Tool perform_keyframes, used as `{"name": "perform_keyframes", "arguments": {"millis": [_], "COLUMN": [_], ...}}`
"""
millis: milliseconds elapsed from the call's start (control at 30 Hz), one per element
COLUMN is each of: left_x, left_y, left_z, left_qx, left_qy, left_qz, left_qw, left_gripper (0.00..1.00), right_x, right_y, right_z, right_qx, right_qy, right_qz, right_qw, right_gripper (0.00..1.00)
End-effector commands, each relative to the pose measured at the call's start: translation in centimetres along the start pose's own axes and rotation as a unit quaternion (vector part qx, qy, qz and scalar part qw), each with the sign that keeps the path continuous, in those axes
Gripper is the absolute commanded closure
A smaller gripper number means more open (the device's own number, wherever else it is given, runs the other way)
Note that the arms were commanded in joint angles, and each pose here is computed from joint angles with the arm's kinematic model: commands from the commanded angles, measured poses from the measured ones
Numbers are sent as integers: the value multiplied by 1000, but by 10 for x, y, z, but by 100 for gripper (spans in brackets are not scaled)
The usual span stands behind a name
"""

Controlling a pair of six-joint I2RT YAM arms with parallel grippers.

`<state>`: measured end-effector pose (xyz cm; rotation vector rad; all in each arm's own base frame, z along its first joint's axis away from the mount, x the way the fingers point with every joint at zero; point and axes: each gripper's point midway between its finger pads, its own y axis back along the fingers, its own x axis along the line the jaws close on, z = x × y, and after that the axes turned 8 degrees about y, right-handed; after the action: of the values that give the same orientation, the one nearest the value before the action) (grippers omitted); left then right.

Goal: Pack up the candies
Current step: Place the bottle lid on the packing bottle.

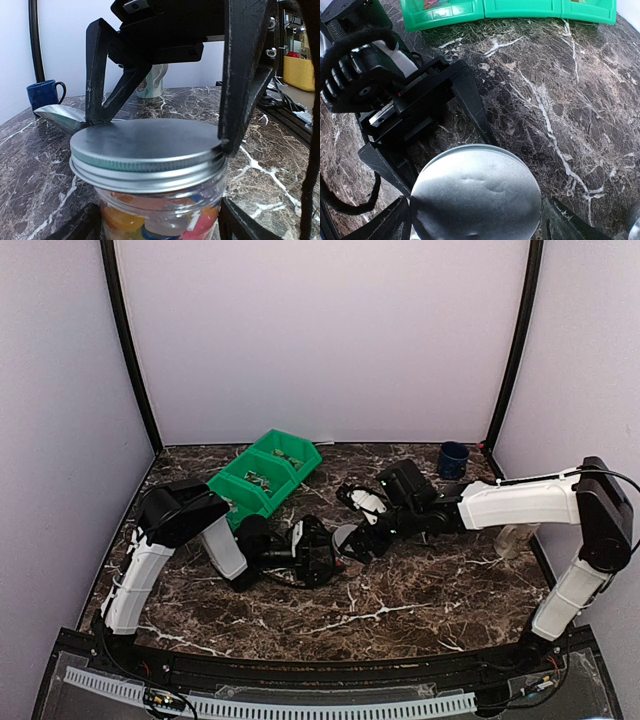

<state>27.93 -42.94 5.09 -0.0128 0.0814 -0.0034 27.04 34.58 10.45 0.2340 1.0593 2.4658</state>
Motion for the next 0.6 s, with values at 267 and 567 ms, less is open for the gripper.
{"name": "perform_keyframes", "arguments": {"millis": [267,567], "left_x": [-11,-9], "left_y": [9,10], "left_z": [-65,-65], "left_qx": [66,64], "left_qy": [66,66], "left_qz": [-1,5], "left_qw": [996,996], "left_gripper": [18,18], "right_x": [4,1], "right_y": [6,0], "right_z": [-8,-12], "right_qx": [5,-5], "right_qy": [-6,-32], "right_qz": [-1,-13], "right_qw": [1000,999], "right_gripper": [13,13]}}
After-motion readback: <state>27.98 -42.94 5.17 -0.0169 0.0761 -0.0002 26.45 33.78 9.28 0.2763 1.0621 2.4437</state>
